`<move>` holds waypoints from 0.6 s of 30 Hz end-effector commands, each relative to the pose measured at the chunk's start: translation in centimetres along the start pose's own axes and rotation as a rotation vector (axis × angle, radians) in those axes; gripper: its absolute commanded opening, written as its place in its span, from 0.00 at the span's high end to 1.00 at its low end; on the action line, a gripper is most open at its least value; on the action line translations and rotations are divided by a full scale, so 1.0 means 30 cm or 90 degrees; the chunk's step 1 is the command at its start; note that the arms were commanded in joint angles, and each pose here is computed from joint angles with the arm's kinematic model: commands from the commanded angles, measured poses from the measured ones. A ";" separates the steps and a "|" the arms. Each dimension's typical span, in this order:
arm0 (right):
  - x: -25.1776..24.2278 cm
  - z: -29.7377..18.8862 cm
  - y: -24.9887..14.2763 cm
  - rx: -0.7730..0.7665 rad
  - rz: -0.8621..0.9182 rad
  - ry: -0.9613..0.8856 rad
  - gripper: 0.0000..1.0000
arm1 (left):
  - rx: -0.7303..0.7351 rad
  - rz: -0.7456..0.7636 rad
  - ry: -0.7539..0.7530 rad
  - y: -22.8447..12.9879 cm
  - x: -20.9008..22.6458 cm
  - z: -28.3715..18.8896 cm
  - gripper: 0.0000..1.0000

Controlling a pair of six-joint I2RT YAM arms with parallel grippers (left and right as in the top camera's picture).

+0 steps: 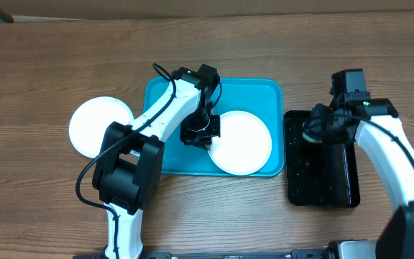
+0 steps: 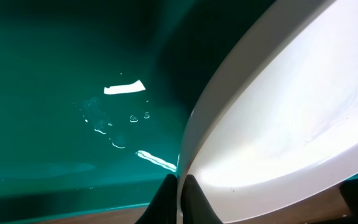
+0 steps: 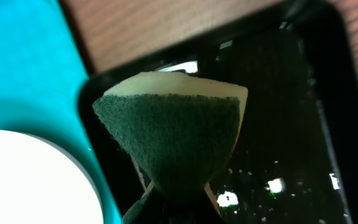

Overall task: Clean dirty plates on tray and stack at the side
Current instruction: 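Carry the sponge back and lower it into the black tray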

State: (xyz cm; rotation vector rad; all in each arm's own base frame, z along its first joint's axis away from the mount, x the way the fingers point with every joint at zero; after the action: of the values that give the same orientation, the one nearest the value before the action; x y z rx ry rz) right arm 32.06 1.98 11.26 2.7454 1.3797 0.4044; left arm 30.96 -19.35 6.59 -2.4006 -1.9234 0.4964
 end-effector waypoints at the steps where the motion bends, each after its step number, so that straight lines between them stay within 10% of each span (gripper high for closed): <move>1: 0.013 0.052 -0.012 0.052 -0.007 0.018 0.96 | -0.004 0.008 -0.001 -0.009 -0.011 -0.012 0.96; 18: -0.037 0.321 -0.118 0.231 -0.037 -0.026 0.96 | -0.002 0.007 -0.001 -0.012 -0.010 -0.012 0.96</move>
State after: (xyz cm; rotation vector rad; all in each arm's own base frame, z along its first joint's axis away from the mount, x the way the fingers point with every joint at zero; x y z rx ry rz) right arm 32.11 2.93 3.26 2.9180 1.5591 0.1495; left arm 30.97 -19.33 6.59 -2.3999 -1.9236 0.4960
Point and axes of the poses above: each gripper's point midway between its finger pads, its own z axis out along the fingers, its own x axis along the line the jaws close on, y = z × x, the point moved 3 cm from there along -z, back along the fingers, and after that the axes turned 14 degrees about z, right-handed, at the moved point
